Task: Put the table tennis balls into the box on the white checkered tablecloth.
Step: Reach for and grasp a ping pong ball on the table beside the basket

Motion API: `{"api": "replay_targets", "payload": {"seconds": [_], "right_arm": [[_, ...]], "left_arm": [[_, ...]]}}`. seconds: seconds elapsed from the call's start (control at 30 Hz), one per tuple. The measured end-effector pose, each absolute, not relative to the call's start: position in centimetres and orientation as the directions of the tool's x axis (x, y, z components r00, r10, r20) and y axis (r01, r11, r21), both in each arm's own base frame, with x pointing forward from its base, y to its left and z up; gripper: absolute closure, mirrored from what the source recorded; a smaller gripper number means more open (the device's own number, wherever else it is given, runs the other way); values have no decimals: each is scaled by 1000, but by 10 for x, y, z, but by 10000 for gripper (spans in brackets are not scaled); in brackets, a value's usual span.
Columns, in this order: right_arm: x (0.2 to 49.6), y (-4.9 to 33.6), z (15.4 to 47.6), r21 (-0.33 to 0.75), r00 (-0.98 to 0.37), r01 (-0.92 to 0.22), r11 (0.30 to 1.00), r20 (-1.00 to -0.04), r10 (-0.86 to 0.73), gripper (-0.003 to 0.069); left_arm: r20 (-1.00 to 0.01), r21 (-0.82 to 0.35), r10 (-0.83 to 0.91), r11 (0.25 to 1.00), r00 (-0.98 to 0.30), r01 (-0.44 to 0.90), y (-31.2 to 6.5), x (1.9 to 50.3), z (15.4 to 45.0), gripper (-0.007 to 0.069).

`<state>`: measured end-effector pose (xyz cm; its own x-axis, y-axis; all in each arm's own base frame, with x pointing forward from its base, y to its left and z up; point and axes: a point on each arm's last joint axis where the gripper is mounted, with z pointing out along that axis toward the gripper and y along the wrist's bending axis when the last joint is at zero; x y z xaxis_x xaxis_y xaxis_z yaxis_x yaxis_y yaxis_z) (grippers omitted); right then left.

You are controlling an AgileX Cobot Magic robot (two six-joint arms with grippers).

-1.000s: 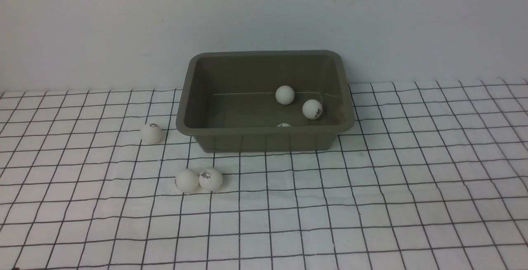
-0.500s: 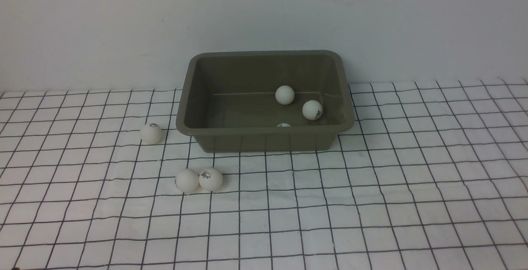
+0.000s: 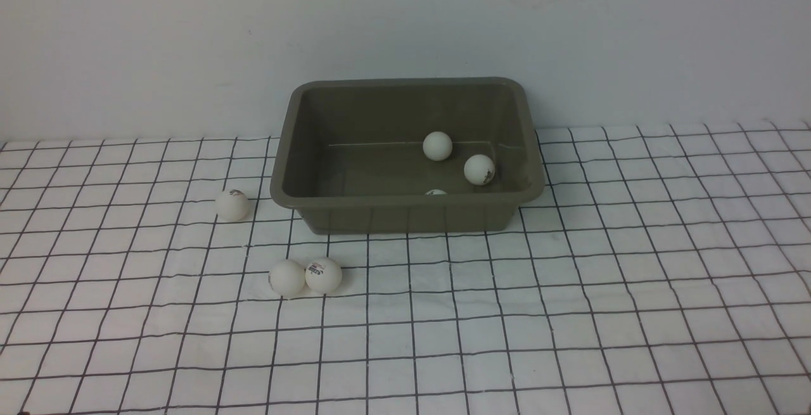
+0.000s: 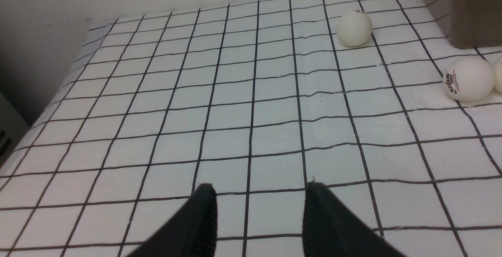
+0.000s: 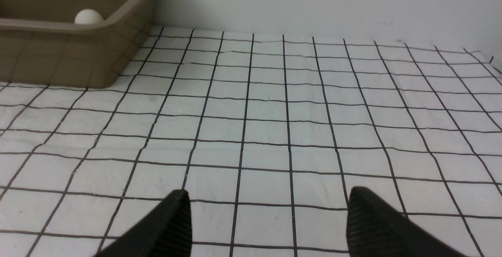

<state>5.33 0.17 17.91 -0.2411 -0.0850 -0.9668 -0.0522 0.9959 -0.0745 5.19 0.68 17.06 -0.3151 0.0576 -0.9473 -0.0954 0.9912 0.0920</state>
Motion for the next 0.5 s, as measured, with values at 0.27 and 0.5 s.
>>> {"api": "replay_targets", "payload": {"seconds": [0.27,0.5], "right_arm": [[54,2,179,-83,-235,-52,995,-968,-93,177],[54,1,179,-89,-229,-51,995,-968,-99,177]], "left_arm": [[-947,92,58,991,-315,-95,7,52,171,347],[-947,92,58,991,-315,-95,7,52,171,347]]}}
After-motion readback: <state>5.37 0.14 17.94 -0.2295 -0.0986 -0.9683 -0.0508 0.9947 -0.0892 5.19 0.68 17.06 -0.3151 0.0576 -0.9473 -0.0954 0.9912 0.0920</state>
